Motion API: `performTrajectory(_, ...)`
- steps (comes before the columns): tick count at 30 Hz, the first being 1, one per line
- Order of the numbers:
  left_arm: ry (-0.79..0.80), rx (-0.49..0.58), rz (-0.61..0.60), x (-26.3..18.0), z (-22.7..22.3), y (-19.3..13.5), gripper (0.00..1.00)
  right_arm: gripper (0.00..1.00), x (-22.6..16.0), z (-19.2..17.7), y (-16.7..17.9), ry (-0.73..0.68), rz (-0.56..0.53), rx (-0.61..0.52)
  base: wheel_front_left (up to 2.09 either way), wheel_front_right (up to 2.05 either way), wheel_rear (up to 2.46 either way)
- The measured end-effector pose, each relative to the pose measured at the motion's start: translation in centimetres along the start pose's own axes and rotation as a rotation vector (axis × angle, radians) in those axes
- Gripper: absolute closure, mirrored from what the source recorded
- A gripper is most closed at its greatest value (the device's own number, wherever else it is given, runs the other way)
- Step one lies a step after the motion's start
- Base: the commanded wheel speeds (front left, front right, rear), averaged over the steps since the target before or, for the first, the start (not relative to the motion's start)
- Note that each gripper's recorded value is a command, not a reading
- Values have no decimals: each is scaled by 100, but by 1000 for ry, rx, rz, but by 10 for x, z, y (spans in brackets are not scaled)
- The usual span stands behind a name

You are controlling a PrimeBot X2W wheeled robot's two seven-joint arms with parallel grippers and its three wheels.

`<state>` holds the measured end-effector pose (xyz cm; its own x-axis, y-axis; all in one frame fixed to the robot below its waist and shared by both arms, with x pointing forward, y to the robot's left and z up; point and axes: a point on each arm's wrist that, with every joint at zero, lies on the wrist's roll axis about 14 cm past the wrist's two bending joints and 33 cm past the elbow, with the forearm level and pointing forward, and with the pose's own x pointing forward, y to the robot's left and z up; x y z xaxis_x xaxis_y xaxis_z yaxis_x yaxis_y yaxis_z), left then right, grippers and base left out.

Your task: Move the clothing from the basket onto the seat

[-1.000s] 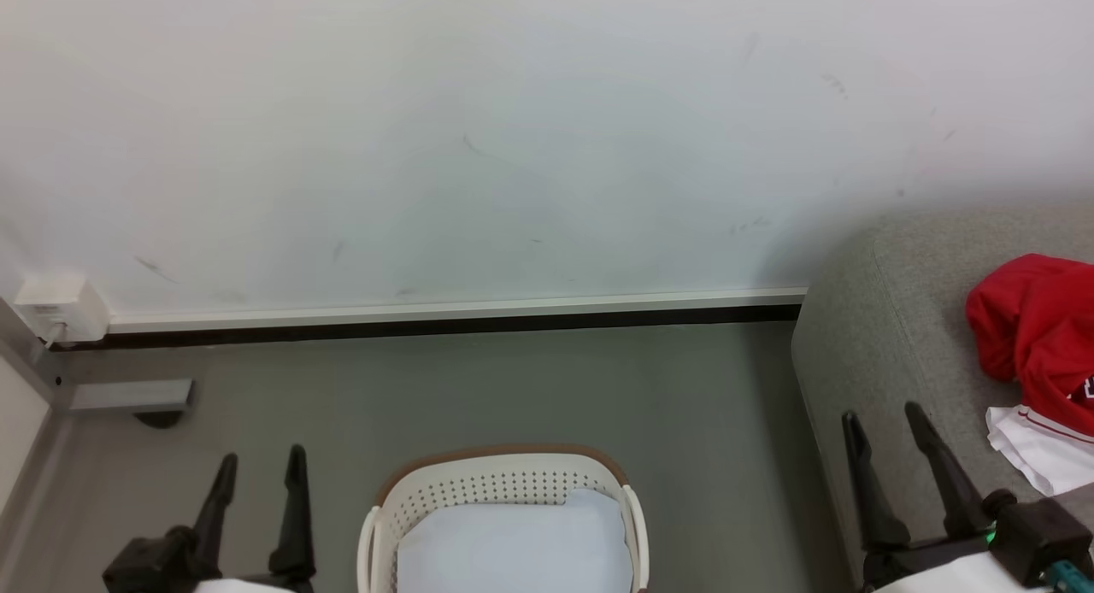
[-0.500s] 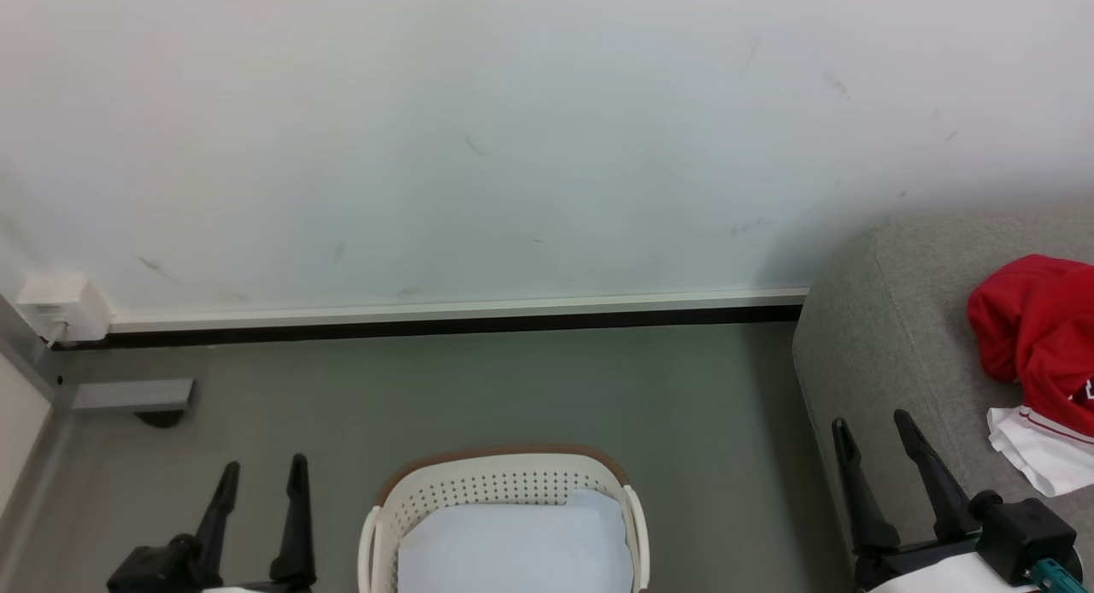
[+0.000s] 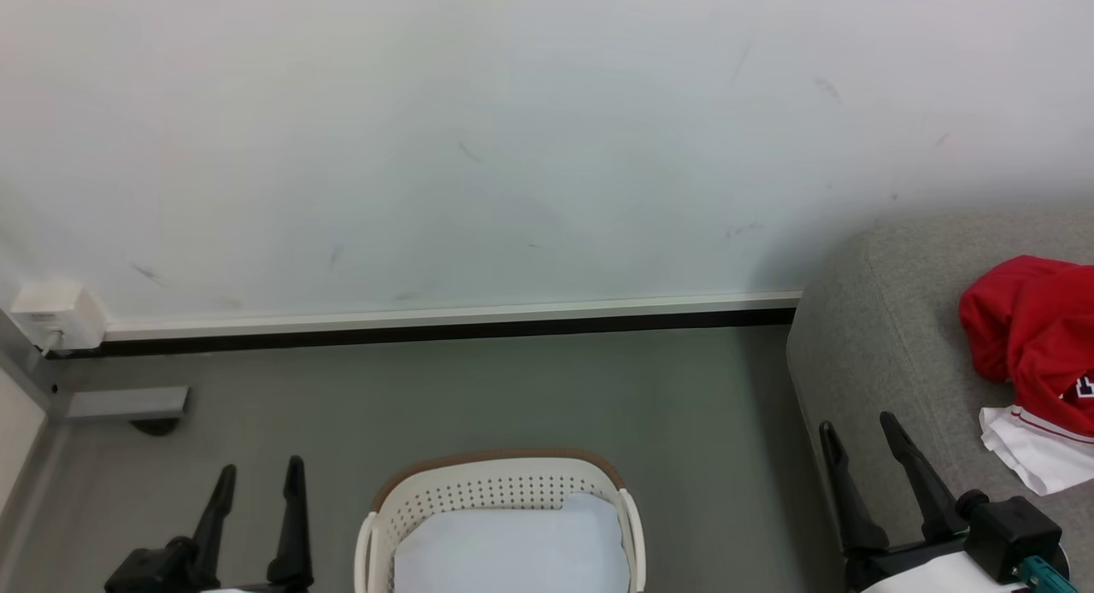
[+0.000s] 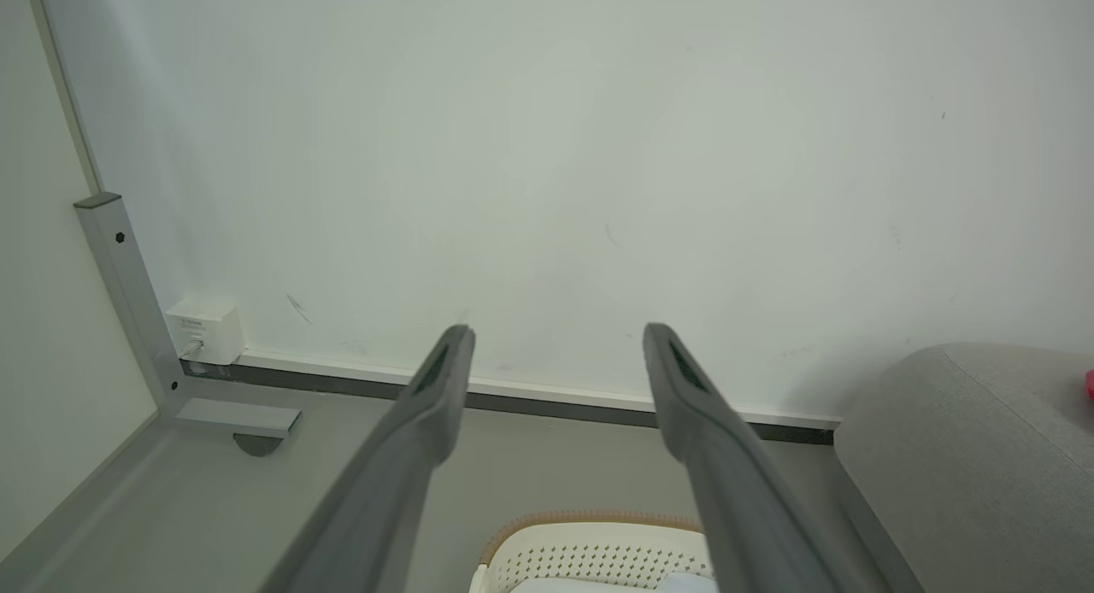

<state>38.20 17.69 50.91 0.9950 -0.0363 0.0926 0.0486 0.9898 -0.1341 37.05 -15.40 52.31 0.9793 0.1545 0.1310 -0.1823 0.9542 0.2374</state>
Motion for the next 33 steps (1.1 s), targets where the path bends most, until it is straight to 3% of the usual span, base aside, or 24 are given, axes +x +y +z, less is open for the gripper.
performTrajectory(4, 2, -4, -4, 0, -1, 0, 0, 0, 0, -1, 1, 3, 2, 2, 0, 0, 0)
performTrajectory(5, 5, -5, -4, 0, -2, -1, 100, 100, 0, -2, 1, 6, 2, 3, 0, 0, 0)
performTrajectory(11, 84, -45, 20, -9, -24, 2, 100, 100, -13, -24, -4, 78, -27, 36, 0, 0, 0)
performTrajectory(33, 112, -425, 110, -8, -27, 14, 100, 100, -11, -24, -27, 77, -158, 392, 0, 0, 0)
